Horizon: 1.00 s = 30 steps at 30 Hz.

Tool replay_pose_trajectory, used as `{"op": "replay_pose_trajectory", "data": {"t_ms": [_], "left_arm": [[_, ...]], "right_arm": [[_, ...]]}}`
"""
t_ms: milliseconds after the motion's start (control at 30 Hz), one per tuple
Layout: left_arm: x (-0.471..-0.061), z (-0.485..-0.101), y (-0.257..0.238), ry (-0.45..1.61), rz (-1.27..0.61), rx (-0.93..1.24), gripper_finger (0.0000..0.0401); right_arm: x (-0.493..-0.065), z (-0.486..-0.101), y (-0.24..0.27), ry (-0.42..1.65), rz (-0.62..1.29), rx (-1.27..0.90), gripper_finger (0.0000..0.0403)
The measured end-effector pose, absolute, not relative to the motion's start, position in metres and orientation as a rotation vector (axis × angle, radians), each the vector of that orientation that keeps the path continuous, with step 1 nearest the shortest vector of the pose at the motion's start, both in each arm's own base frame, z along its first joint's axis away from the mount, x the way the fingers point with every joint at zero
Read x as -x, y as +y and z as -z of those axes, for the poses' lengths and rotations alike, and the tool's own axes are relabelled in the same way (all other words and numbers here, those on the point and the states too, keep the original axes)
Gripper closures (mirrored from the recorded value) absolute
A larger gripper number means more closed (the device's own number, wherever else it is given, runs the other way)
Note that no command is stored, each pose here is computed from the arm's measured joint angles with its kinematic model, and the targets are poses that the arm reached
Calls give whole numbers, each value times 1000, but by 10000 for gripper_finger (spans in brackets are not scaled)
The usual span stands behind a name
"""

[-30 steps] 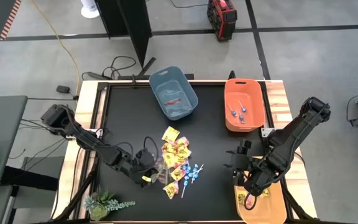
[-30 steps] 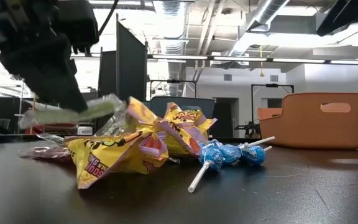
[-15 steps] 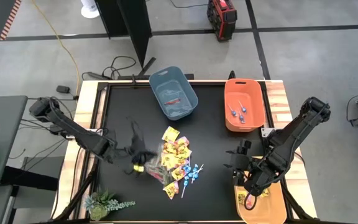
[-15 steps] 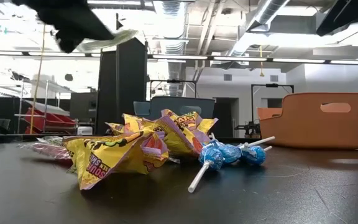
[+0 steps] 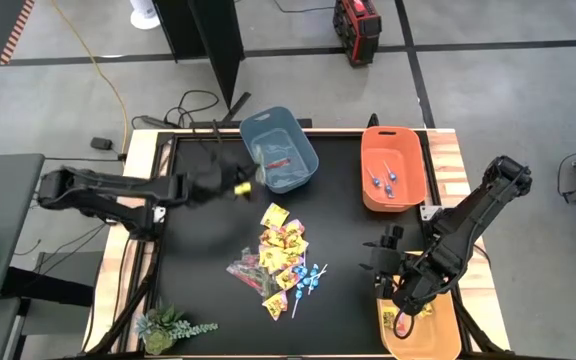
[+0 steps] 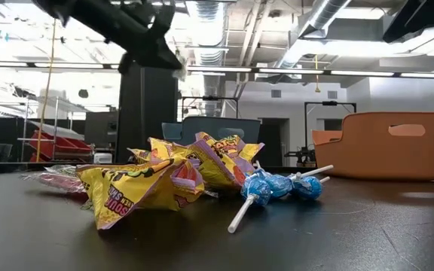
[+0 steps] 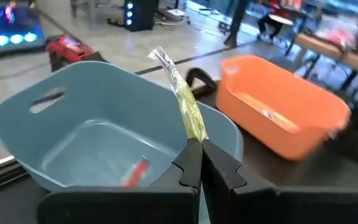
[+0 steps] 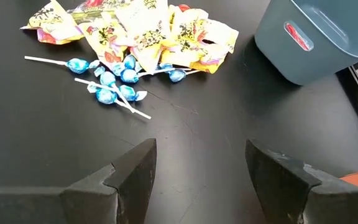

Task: Sort candy
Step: Put the transparent candy into the blue bin

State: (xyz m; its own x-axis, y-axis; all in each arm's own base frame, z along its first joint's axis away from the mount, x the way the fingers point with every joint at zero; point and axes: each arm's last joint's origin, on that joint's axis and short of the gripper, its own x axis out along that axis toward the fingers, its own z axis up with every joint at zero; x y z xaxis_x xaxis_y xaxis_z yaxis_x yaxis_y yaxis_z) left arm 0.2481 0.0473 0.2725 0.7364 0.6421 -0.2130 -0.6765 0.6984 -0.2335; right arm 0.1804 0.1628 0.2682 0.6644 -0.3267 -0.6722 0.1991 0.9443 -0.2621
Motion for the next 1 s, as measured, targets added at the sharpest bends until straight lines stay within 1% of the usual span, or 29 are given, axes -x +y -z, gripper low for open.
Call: {"op": "replay_pose_trajectory", "data": {"t_ms": [133,233,400,500,667,733,867,933,1000], "left_arm": [[-241,-273,80,93,-780,366,401],[-236,-273,96,84,-808,387,401],[-231,-273,108,72,-797,430,398],[-230,-273,112,65,-794,450,383],[-238,-267,117,46,-779,483,332],[-246,-262,120,21,-767,507,304],[-259,-246,124,57,-714,544,238],[-260,-244,123,73,-688,541,209],[-260,-246,121,89,-620,512,188]], "right_arm": [[-183,-268,160,794,313,171,138],[-185,-268,157,796,325,168,138],[-189,-268,154,798,332,179,138],[-192,-268,150,801,345,178,138],[-198,-270,149,784,333,185,138],[-200,-271,148,775,326,191,138],[-203,-272,149,760,311,191,138],[-203,-272,150,760,308,192,138],[-201,-272,152,759,299,195,138]]}}
